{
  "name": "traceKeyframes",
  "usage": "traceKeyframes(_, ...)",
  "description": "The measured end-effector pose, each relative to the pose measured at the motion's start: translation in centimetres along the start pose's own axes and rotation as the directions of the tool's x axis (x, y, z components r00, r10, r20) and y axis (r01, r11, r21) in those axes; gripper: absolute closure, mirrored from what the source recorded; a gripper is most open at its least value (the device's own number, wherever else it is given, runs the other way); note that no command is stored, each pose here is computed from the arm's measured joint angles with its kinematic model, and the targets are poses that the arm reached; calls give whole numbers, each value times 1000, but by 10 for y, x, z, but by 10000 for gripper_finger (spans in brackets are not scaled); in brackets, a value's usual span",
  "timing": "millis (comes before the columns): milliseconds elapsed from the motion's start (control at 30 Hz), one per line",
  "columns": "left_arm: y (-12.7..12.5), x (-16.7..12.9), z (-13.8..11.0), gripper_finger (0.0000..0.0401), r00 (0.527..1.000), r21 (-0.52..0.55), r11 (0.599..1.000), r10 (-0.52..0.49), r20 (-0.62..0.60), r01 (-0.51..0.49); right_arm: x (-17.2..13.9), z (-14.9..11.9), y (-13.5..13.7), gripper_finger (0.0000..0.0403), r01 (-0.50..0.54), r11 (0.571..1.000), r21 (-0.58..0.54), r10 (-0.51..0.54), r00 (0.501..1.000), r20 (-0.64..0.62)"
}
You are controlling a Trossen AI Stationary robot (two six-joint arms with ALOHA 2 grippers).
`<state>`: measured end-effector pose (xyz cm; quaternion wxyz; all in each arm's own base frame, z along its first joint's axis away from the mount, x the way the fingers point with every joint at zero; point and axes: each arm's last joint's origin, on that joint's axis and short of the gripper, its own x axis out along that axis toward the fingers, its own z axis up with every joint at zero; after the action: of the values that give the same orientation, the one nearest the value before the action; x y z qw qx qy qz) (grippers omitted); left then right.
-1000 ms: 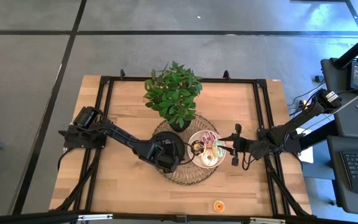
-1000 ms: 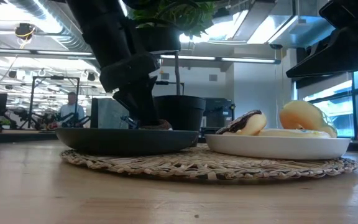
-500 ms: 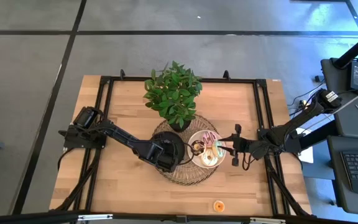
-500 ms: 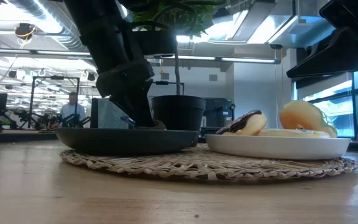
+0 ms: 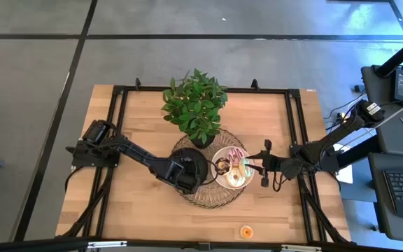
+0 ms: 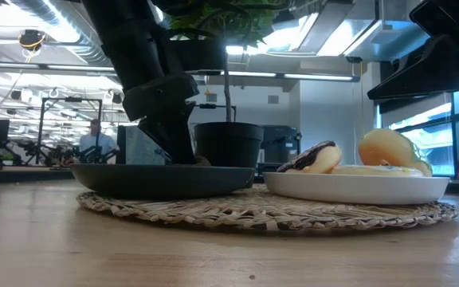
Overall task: Pick & Place donuts
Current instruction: Put the small dark brown donut on the black plate, then put the small yellow donut on the black plate
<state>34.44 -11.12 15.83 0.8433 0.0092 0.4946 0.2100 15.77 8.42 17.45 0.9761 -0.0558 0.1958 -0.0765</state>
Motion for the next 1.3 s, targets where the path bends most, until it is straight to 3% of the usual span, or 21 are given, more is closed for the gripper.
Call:
traceKeyframes(400,0,0,0,359,1000,-6,1000,-2,-1,2,0,0,0,274,0,1000,0,0,1000,0)
traceKeyframes(767,0,0,0,334,1000,36,999,-7,-8,7,0,0,0,274,0,1000,0,0,1000,0)
traceKeyframes(1300,1,-1,0,261,1000,38,999,13,7,-13,0,0,0,274,-1,1000,1,1,1000,0)
